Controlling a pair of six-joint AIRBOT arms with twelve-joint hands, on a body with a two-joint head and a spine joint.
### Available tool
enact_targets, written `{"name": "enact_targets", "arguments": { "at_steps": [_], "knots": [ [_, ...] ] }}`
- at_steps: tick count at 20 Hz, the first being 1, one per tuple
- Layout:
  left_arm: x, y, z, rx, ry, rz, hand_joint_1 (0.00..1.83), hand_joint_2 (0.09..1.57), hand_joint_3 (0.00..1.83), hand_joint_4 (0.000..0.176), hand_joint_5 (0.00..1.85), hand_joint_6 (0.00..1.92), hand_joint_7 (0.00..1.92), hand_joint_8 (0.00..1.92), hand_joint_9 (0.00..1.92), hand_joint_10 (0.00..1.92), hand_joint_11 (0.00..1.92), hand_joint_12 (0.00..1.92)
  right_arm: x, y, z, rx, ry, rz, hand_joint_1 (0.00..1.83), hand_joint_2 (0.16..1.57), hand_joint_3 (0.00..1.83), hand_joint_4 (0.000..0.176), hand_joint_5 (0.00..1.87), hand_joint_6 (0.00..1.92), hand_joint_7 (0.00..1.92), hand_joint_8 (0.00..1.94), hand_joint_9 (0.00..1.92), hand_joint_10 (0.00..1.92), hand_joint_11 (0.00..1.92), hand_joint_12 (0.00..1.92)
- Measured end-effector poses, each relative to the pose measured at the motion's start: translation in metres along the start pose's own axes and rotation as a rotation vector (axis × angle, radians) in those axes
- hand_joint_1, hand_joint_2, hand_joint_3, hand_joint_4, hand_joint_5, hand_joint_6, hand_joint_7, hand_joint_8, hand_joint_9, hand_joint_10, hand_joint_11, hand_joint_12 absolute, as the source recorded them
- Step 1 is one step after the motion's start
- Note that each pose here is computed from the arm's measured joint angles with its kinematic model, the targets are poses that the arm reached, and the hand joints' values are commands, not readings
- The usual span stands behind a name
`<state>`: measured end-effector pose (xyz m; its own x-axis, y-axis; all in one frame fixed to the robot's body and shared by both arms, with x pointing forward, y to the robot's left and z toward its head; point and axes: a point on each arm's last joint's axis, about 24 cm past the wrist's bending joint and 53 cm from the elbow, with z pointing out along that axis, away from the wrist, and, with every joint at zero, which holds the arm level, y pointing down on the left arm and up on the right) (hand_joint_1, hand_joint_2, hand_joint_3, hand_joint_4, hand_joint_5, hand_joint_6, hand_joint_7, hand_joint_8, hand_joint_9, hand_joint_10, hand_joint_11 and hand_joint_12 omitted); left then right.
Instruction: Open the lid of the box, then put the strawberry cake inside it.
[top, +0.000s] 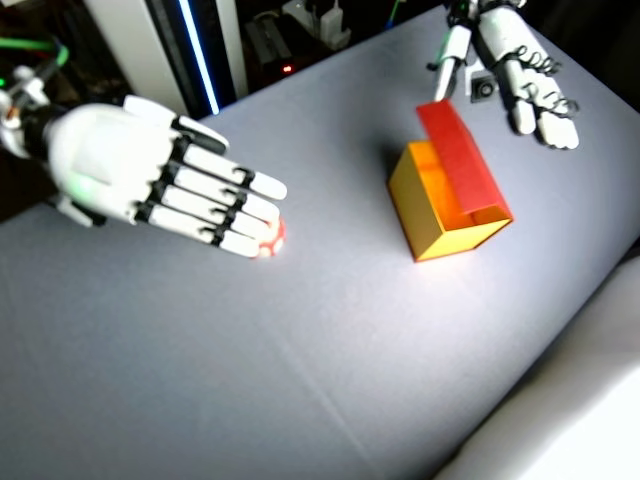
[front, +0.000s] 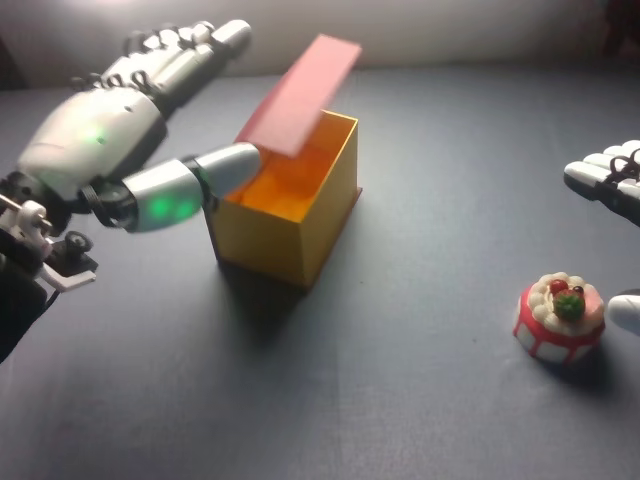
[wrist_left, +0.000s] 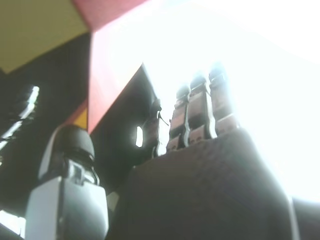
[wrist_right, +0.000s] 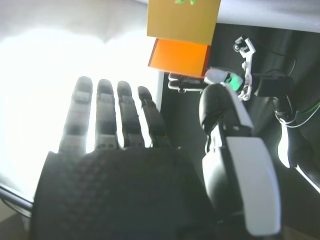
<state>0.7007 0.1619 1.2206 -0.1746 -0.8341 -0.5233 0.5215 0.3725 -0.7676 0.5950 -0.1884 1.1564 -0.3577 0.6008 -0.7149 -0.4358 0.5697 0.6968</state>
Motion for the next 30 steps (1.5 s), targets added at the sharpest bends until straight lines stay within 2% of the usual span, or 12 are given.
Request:
{"name": "enact_targets", "arguments": {
  "at_steps": [9, 11, 13, 16, 17, 18, 19, 20, 23, 27, 28, 30],
  "knots": [
    [-0.05, 0.031, -0.004, -0.078, -0.182, -0.071, 0.0, 1.36, 0.01, 0.148, 0.0, 0.0, 0.0, 0.0, 0.0, 0.0, 0.0, 0.0, 0.006, -0.002, 0.0, 0.001, 0.005, 0.015, 0.26, 1.32, 0.0, 0.0, 0.0, 0.0, 0.0, 0.0, 0.0, 0.0, 0.0, 0.0],
    [-0.059, 0.041, -0.009, -0.11, -0.22, -0.086, 0.0, 1.38, 0.02, 0.089, 0.0, 0.0, 0.0, 0.0, 0.0, 0.0, 0.0, 0.0, 0.007, -0.003, 0.0, 0.004, 0.009, 0.017, 0.26, 1.31, 0.0, 0.0, 0.0, 0.0, 0.0, 0.0, 0.0, 0.0, 0.0, 0.0],
    [-0.065, 0.051, -0.015, -0.141, -0.235, -0.085, 0.01, 1.37, 0.0, 0.118, 0.0, 0.0, 0.0, 0.0, 0.0, 0.0, 0.0, 0.0, 0.007, -0.003, 0.0, 0.003, 0.007, 0.017, 0.28, 1.32, 0.0, 0.0, 0.0, 0.0, 0.0, 0.0, 0.0, 0.0, 0.0, 0.0],
    [-0.082, 0.055, -0.022, -0.156, -0.252, -0.057, 0.12, 1.36, 0.0, 0.089, 0.0, 0.0, 0.0, 0.0, 0.0, 0.0, 0.0, 0.0, 0.006, -0.003, 0.0, 0.002, 0.007, 0.019, 0.27, 1.31, 0.0, 0.0, 0.0, 0.0, 0.0, 0.0, 0.0, 0.0, 0.0, 0.0],
    [-0.088, 0.054, -0.027, -0.157, -0.261, -0.047, 0.15, 1.33, 0.0, 0.135, 0.0, 0.0, 0.0, 0.0, 0.0, 0.0, 0.0, 0.0, 0.007, -0.004, 0.0, 0.004, 0.007, 0.019, 0.29, 1.3, 0.0, 0.0, 0.0, 0.0, 0.0, 0.0, 0.0, 0.0, 0.0, 0.0],
    [-0.089, 0.054, -0.03, -0.158, -0.257, -0.035, 0.18, 1.29, 0.0, 0.131, 0.0, 0.0, 0.0, 0.0, 0.0, 0.0, 0.0, 0.0, 0.006, -0.004, 0.0, 0.003, 0.007, 0.02, 0.33, 1.3, 0.0, 0.0, 0.0, 0.0, 0.0, 0.0, 0.0, 0.0, 0.0, 0.0],
    [-0.084, 0.054, -0.032, -0.16, -0.232, -0.021, 0.18, 1.3, 0.0, 0.162, 0.0, 0.0, 0.0, 0.0, 0.0, 0.0, 0.0, 0.0, 0.006, -0.004, 0.0, 0.005, 0.008, 0.027, 0.35, 1.29, 0.0, 0.0, 0.0, 0.0, 0.0, 0.0, 0.0, 0.0, 0.0, 0.0],
    [-0.078, 0.052, -0.032, -0.154, -0.203, -0.005, 0.33, 1.33, 0.0, 0.149, 0.0, 0.0, 0.0, 0.0, 0.0, 0.0, 0.0, 0.0, 0.006, -0.005, 0.0, 0.004, 0.008, 0.029, 0.4, 1.29, 0.0, 0.0, 0.0, 0.0, 0.0, 0.0, 0.0, 0.0, 0.0, 0.0],
    [-0.04, 0.034, -0.031, -0.105, -0.035, 0.057, 0.75, 1.35, 0.0, 0.172, 0.0, 0.0, 0.0, 0.0, 0.0, 0.0, 0.0, 0.0, 0.009, -0.011, 0.001, 0.018, 0.031, 0.026, 0.64, 1.24, 0.0, 0.0, 0.0, 0.0, 0.0, 0.0, 0.0, 0.0, 0.0, 0.0],
    [-0.004, 0.007, -0.047, -0.037, 0.154, 0.139, 0.63, 1.36, 0.0, 0.116, 0.0, 0.0, 0.0, 0.0, 0.0, 0.0, 0.0, 0.0, 0.016, -0.021, 0.013, 0.053, 0.078, 0.013, 0.78, 1.17, 0.0, 0.0, 0.0, 0.0, 0.0, 0.0, 0.02, 0.01, 0.0, 0.0],
    [-0.003, 0.004, -0.05, -0.031, 0.172, 0.153, 0.66, 1.36, 0.0, 0.135, 0.0, 0.0, 0.0, 0.0, 0.0, 0.0, 0.0, 0.0, 0.018, -0.022, 0.015, 0.053, 0.089, 0.008, 0.78, 1.16, 0.0, 0.0, 0.0, 0.0, 0.0, 0.0, 0.02, 0.01, 0.0, 0.0],
    [-0.001, -0.006, -0.055, -0.014, 0.209, 0.181, 0.77, 1.36, 0.0, 0.074, 0.0, 0.0, 0.0, 0.0, 0.0, 0.0, 0.0, 0.0, 0.028, -0.027, 0.022, 0.069, 0.117, 0.015, 0.84, 1.13, 0.0, 0.0, 0.0, 0.0, 0.01, 0.0, 0.05, 0.02, 0.04, 0.02]
  ]
}}
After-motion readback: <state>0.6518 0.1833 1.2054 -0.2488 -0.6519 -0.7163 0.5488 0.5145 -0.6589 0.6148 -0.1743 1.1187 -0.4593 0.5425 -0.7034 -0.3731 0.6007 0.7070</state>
